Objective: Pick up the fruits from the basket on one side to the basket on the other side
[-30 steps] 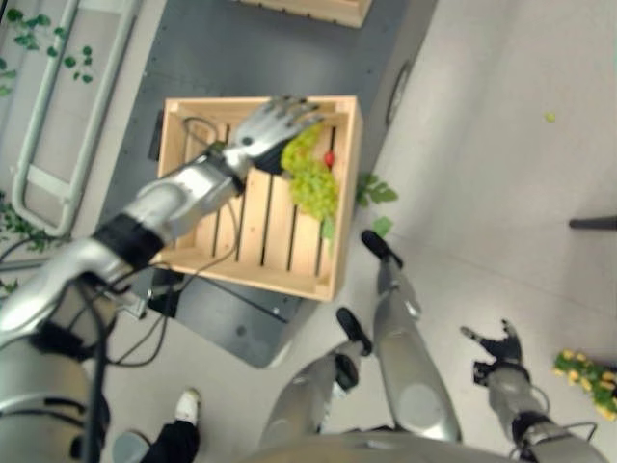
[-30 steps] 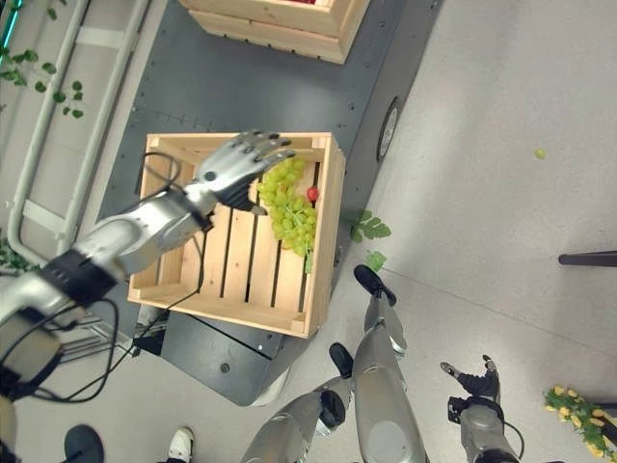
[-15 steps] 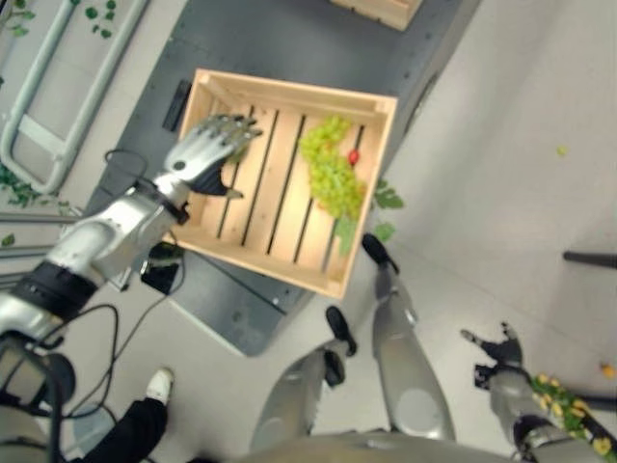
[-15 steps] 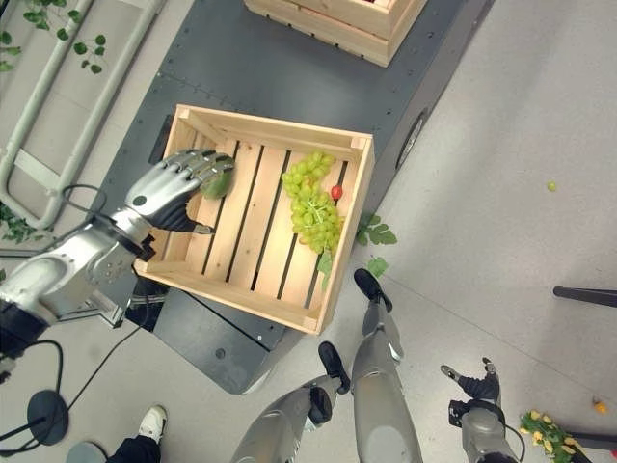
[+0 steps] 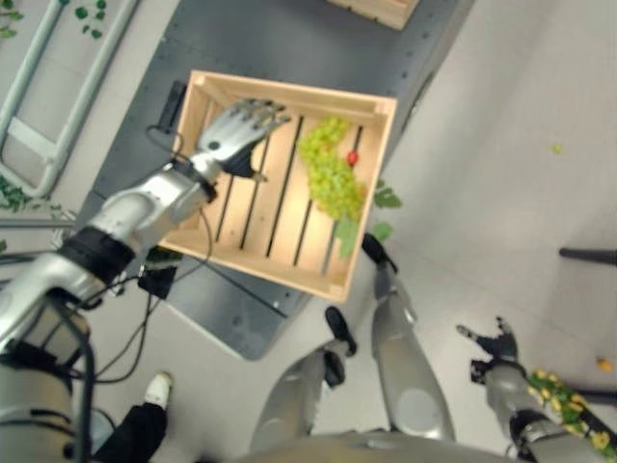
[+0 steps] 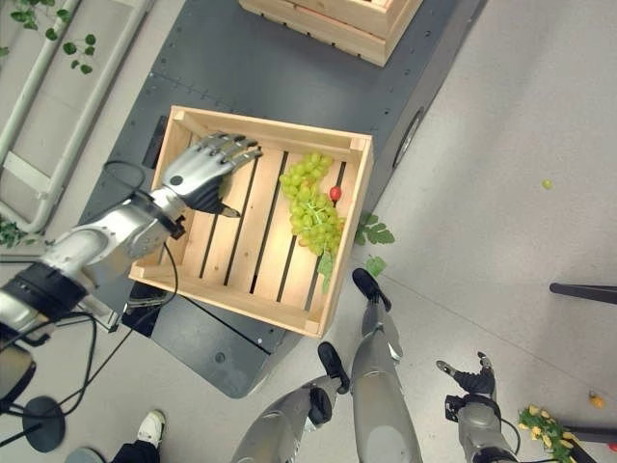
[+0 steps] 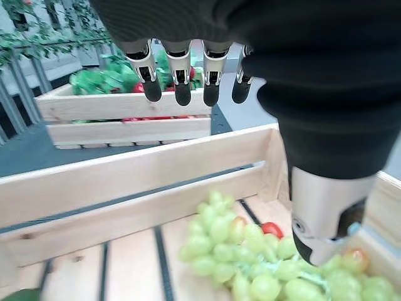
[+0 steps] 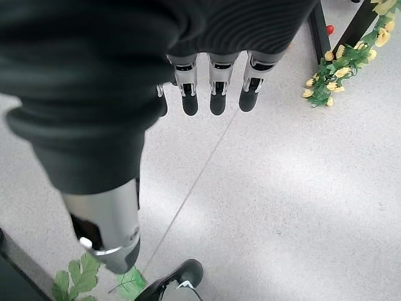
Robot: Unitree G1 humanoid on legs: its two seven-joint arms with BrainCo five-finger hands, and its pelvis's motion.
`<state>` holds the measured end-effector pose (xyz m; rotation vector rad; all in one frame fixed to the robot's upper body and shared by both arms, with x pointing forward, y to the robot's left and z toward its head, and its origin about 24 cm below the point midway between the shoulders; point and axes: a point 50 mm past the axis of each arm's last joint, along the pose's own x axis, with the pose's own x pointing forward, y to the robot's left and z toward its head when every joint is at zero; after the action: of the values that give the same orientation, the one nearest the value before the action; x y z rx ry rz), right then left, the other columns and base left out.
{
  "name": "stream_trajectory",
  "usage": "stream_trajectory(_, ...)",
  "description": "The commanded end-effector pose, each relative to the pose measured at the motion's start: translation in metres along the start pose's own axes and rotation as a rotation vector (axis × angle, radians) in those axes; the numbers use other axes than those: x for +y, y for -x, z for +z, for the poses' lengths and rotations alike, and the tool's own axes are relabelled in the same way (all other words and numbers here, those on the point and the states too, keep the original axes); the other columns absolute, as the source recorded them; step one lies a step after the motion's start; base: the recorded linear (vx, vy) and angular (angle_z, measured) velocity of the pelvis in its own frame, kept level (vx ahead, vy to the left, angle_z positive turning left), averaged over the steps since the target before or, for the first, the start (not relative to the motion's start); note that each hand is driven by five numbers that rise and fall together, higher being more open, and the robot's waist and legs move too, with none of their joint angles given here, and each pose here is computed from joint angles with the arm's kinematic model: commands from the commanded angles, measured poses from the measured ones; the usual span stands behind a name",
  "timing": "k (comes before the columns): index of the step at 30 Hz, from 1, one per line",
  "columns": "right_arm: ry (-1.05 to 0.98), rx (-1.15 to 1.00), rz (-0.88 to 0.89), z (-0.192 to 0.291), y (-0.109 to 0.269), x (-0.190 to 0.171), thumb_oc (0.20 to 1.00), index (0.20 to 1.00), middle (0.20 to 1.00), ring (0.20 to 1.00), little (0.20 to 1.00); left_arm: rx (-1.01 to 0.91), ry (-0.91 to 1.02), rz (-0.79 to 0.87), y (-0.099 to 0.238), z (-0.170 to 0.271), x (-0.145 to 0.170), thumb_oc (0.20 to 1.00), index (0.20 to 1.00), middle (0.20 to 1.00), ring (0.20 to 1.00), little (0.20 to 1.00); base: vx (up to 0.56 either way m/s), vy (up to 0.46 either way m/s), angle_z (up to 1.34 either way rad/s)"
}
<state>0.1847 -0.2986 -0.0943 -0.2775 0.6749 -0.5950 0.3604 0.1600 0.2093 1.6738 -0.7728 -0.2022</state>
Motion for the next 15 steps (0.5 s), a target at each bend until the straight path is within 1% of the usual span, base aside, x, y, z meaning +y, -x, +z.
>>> stream_trajectory(1, 0.05, -0.031, -0.042, -0.002, -0.001, -0.018, 1.0, 1.0, 1.0, 1.0, 1.0, 0.09, -0.1, 0.045, -0.002, -0.025, 0.017, 1.0, 1.0, 1.0, 1.0, 1.0, 0.02, 0.007, -0.07)
stream_trajectory(11, 0.046, -0.109, -0.046, 0.014, -0.002, -0.016, 1.0, 1.0, 1.0, 1.0, 1.0, 0.059, -0.177, -0.042, -0.025, -0.014, 0.0, 1.0, 1.0, 1.0, 1.0, 1.0, 0.01, 0.008, -0.04)
stream_trajectory(15, 0.038, -0.126, -0.048, 0.018, -0.002, -0.015, 1.0, 1.0, 1.0, 1.0, 1.0, 0.071, -0.189, -0.061, -0.027, -0.014, -0.005, 1.0, 1.0, 1.0, 1.0, 1.0, 0.01, 0.01, -0.08)
